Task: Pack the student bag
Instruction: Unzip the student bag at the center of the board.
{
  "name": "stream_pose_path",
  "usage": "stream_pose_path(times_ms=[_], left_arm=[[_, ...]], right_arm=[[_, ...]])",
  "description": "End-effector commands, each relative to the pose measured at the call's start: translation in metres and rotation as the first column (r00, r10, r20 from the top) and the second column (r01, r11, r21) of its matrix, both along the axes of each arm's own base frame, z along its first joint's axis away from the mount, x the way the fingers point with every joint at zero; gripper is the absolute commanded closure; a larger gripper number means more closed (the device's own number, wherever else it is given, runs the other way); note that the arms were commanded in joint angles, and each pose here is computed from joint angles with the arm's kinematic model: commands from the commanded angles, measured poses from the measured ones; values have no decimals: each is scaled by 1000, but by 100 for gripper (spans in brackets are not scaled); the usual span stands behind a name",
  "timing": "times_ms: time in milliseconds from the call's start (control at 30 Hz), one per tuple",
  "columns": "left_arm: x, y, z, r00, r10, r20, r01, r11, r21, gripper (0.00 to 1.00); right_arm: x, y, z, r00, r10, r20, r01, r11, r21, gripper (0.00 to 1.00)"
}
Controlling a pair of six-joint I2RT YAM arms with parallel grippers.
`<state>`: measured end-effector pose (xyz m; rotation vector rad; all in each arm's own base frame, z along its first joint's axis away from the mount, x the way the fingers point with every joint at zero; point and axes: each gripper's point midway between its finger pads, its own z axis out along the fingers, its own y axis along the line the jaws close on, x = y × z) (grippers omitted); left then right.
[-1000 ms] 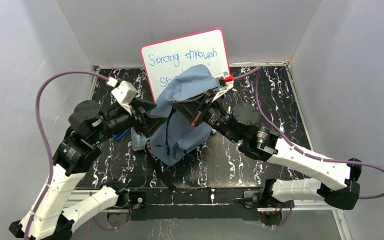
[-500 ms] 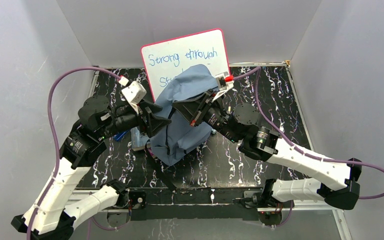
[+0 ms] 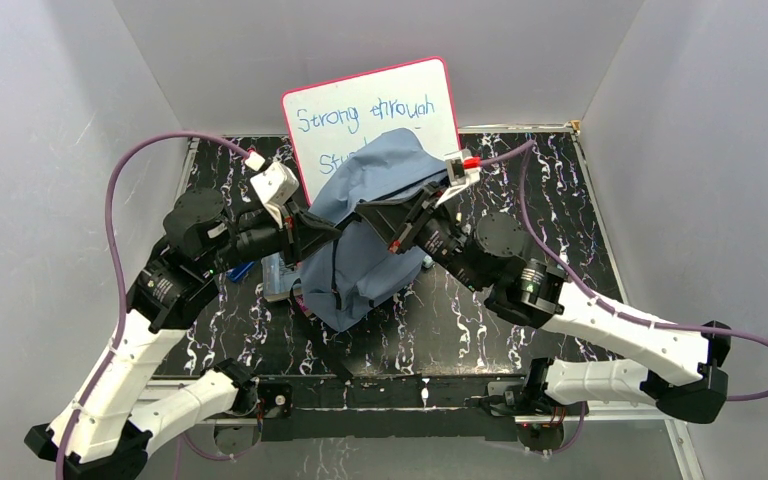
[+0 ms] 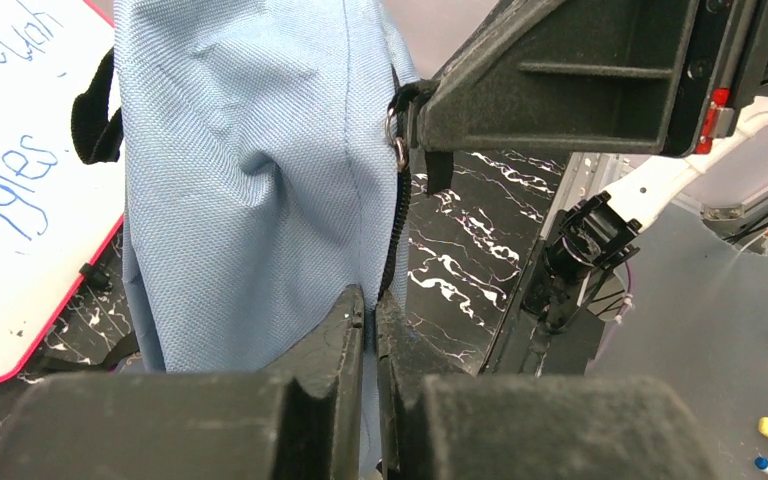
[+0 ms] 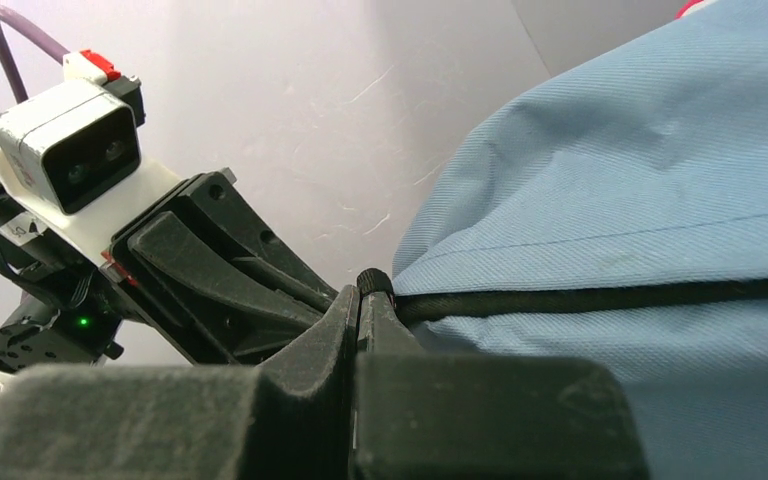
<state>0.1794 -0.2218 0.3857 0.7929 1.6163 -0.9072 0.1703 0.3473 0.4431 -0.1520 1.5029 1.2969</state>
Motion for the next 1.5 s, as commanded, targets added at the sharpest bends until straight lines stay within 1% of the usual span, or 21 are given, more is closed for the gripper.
stream_pose_path(times_ms=[0, 167, 333, 500, 667, 833, 1000, 1133, 1233, 1467], left_arm=[[-6, 2, 3, 1000, -10, 19, 10, 1000, -14, 100], [-9, 4, 3, 1000, -12, 21, 13, 1000, -16, 100], [-11, 4, 2, 1000, -19, 18, 19, 1000, -13, 100], [-13, 8, 1, 1000, -5, 21, 5, 1000, -12, 100], [-16, 12, -1, 1000, 8, 19, -8, 1000, -8, 100], [-18, 17, -1, 999, 25, 20, -24, 1000, -7, 100], [-21, 22, -3, 999, 41, 15, -40, 999, -2, 100], [-23, 27, -6, 998, 61, 6, -61, 998, 4, 100], [-23, 32, -10, 996, 89, 2, -89, 996, 13, 100], [-25, 48, -12, 988, 157, 8, -158, 987, 24, 100]], right_arm=[[14, -42, 36, 987, -160, -12, 160, 975, 152, 100], [27, -69, 39, 956, -293, -15, 291, 941, 172, 100], [39, -91, 41, 914, -406, -6, 402, 902, 157, 100], [50, -109, 30, 861, -509, -5, 507, 857, 87, 100], [56, -124, 15, 814, -581, 13, 580, 814, 9, 100], [60, -144, 3, 767, -641, 5, 641, 767, -24, 100], [62, -169, -5, 703, -711, -5, 710, 702, -56, 100], [64, -180, -14, 668, -744, 0, 741, 666, -91, 100], [67, -182, -27, 653, -757, 10, 751, 646, -136, 100], [70, -187, -63, 632, -775, -13, 755, 619, -216, 100]])
